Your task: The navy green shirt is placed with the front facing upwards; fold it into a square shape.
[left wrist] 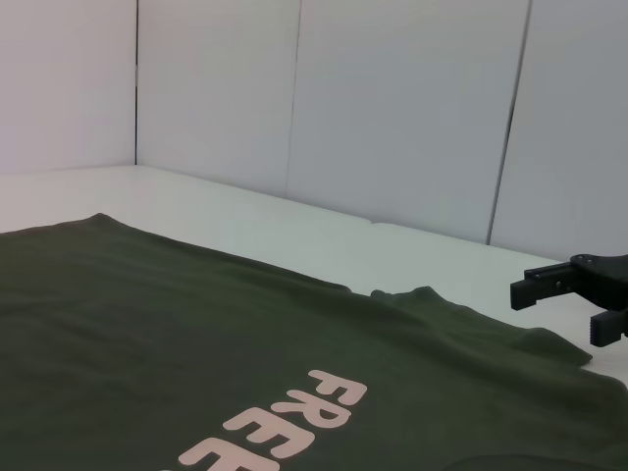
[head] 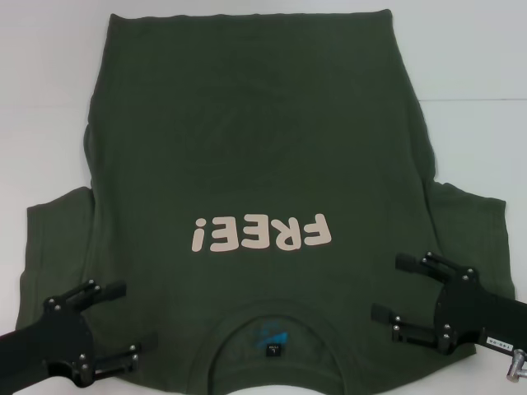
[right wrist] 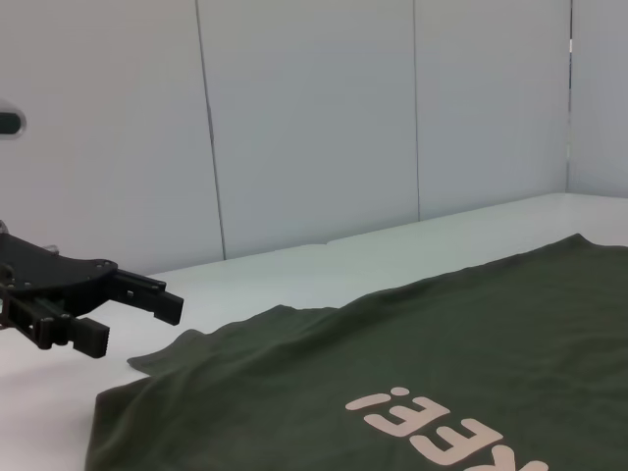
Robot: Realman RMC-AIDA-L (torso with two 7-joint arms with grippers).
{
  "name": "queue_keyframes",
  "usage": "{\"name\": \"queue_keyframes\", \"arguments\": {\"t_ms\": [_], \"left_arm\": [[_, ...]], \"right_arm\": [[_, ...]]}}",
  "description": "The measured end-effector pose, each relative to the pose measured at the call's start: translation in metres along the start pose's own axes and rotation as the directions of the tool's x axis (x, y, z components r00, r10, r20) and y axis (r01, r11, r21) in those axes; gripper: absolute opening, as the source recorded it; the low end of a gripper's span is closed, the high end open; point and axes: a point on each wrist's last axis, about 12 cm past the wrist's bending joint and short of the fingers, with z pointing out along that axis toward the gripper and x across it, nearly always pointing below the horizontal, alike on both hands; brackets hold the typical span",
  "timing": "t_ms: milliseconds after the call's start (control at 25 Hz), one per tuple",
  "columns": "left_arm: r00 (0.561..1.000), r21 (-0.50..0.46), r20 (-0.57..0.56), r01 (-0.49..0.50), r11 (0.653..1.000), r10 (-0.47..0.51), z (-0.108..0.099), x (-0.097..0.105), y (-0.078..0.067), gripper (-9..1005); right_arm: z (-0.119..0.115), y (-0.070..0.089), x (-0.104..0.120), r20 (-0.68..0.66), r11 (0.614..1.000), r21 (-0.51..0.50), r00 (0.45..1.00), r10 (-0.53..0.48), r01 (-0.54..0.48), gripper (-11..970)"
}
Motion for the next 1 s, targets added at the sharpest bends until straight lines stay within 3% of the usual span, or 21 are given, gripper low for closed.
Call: {"name": "queue_keyframes", "arguments": {"t_ms": [680,1000], "left_arm": [[1.000,0.003,0.009,0.016,1.000,-0.016,0.001,-0.002,0.001,904],[0.966,-0.011,0.077,0.247,0.969,-0.245,-0.017,-0.016,0.015,903]], "right_arm": [[0.000,0.000,0.000,-0.002,1.000,-0.002,1.000,0.006,-0.006,896],[0.000,0.001,0.000,0.003,1.000,-0.008,1.000,0.013,-0.013,896]]}}
